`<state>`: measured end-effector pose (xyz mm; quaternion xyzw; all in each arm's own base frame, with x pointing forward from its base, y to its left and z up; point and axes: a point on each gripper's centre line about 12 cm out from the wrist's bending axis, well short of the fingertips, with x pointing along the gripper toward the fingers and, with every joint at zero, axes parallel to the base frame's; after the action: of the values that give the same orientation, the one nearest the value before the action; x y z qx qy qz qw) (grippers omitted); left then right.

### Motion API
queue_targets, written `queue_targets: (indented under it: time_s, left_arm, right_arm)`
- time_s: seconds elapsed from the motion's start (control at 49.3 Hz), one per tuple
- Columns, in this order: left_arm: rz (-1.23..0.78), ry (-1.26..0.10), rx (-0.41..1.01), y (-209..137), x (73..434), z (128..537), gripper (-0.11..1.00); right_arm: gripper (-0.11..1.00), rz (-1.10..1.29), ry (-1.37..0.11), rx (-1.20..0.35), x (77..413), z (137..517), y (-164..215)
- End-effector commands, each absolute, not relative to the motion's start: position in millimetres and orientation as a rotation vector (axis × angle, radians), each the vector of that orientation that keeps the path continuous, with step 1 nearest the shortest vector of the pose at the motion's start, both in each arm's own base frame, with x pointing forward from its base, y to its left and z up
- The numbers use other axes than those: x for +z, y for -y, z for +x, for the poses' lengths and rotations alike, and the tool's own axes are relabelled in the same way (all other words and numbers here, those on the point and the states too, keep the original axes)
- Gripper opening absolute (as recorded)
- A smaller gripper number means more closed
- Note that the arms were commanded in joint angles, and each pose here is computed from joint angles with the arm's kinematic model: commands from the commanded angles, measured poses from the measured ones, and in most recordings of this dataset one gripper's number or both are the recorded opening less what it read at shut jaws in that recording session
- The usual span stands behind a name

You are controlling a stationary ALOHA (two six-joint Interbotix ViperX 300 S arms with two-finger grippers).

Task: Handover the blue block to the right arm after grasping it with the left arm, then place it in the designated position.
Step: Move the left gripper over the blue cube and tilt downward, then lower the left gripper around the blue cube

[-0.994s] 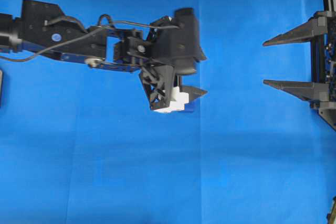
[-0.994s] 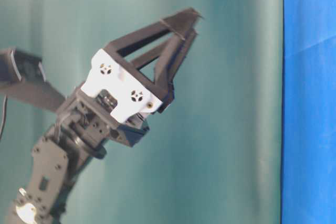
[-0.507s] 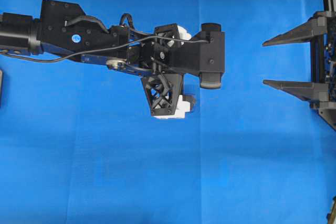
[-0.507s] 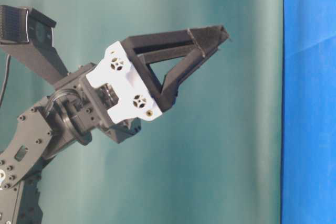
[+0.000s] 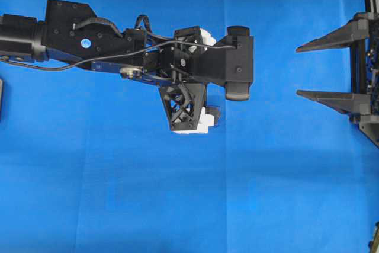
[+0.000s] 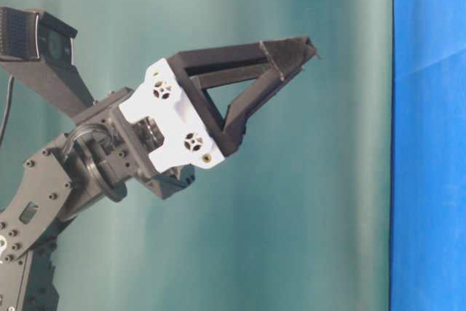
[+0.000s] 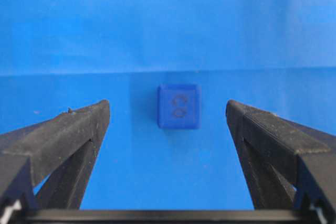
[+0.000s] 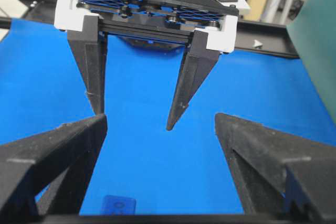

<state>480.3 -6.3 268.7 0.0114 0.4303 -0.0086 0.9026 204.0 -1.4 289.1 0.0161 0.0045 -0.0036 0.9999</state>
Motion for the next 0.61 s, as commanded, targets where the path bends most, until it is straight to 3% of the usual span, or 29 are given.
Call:
queue_targets:
  time_s: [0.0,0.588]
  left_arm:
    - [0.026,-0.847,-0.017,6.1,285.6,481.2,0.93]
    - [0.025,-0.848,-0.015,5.9,285.0,481.0,0.93]
  right_arm:
    - [0.96,0.037,0.017,-0.009,299.7,206.6,1.8]
    - [0.96,0.037,0.009,-0.009,298.8,206.6,1.8]
